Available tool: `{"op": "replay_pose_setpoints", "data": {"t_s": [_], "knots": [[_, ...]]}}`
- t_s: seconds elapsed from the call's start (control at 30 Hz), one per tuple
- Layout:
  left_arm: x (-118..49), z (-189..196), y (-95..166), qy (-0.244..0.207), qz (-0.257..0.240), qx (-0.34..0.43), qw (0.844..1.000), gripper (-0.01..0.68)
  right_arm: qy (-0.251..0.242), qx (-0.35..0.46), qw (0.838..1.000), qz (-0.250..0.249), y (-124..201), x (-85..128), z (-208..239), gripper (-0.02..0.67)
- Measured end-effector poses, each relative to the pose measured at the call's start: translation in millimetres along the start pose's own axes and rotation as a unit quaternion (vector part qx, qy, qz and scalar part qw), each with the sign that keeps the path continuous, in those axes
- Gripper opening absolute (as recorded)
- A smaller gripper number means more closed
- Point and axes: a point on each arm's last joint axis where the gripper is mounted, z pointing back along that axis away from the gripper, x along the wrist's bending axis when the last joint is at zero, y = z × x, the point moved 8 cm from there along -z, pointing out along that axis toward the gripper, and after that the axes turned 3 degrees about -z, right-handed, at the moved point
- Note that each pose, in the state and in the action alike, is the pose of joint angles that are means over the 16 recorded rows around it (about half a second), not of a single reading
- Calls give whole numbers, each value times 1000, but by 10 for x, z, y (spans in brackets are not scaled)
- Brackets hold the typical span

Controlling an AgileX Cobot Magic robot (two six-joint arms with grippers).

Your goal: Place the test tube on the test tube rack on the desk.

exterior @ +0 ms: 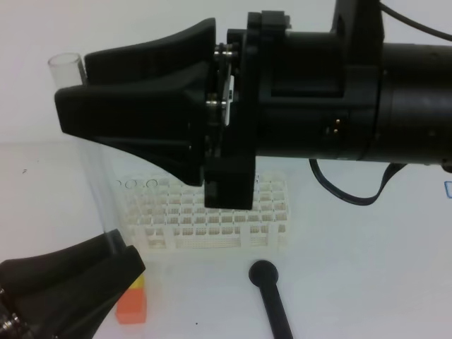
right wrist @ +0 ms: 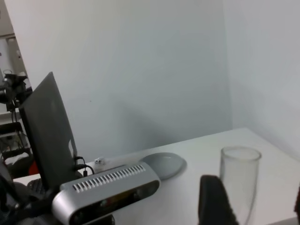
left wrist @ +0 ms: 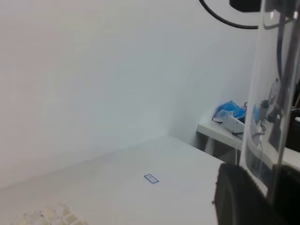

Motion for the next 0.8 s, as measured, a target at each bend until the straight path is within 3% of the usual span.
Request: {"op": "replay_pose_setpoints", "data": {"t_s": [0.3,0.8], "knots": [[10,0,10,-3,0,3,1000,-1,-23,2,1000,-14,-2,34,-77,335],[50,1,47,-15,4,14,1000,-1,-36,7,999,-29,28,42,-121,192]]}}
